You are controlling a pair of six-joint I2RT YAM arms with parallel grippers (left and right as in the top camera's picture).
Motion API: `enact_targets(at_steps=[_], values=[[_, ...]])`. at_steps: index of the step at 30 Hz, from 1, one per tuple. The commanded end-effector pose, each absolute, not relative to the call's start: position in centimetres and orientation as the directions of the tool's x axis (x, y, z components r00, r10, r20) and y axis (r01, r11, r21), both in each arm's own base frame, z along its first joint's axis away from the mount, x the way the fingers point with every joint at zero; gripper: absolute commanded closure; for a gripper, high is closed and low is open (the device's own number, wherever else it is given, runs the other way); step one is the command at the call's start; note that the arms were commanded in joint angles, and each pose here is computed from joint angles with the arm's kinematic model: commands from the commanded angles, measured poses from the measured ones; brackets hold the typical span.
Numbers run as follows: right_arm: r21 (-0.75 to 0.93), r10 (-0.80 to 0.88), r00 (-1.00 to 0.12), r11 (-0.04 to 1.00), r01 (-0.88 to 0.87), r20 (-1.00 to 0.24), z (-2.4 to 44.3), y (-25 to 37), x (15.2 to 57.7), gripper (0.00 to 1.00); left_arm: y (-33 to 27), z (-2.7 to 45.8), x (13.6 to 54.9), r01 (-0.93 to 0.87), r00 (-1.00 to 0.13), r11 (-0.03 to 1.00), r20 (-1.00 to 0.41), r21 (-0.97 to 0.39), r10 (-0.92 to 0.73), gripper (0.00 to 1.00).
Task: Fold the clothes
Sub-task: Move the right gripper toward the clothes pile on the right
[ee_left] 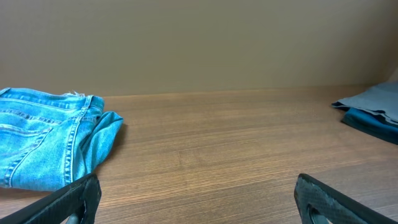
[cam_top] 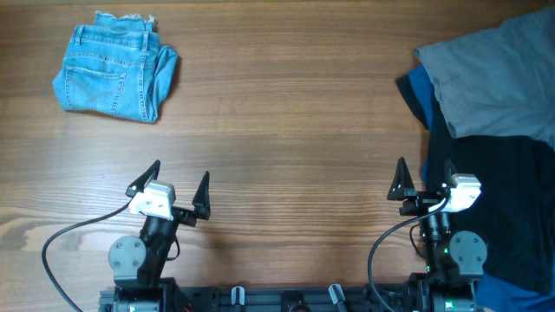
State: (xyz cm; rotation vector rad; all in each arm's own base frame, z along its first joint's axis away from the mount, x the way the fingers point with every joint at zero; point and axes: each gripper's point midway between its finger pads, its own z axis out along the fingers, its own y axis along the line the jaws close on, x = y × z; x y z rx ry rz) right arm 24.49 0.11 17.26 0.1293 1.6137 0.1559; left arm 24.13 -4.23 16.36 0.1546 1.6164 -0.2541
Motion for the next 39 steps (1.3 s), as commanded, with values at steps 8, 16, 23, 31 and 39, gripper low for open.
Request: enact_targets(at_steps=[8,16,23,31,39], values=[[0.186,0.186,-0.046,0.982,-0.009,-0.982,17.2,0.0,24.5,0.00,-4.3,16.3,24.1,0.252,-0.067,0.964,-0.996,-0.079,-0.064,0.00],[0.186,0.186,-0.046,0.982,-0.008,-0.982,17.2,0.0,24.5,0.00,-4.3,16.3,24.1,0.252,-0.067,0.964,-0.996,-0.079,-0.064,0.00],[0.186,0.186,-0.046,0.982,-0.008,-0.982,17.2,0.0,24.5,0.01,-4.3,16.3,24.1,0.252,-0.066,0.964,-0.996,-0.079,-0.064,0.00],[0.221,0.220,-0.048,0.975,-0.014,-0.974,17.2,0.1,24.5,0.00,-4.2,16.3,24.1,0.252,-0.067,0.965,-0.996,-0.079,-0.064,0.00],[0.043,0.067,0.158,0.988,-0.147,-0.985,23.9,2.1,23.6,0.00,-4.2,23.5,23.4,0.259,0.203,0.966,-0.977,-0.006,-0.060,0.00]])
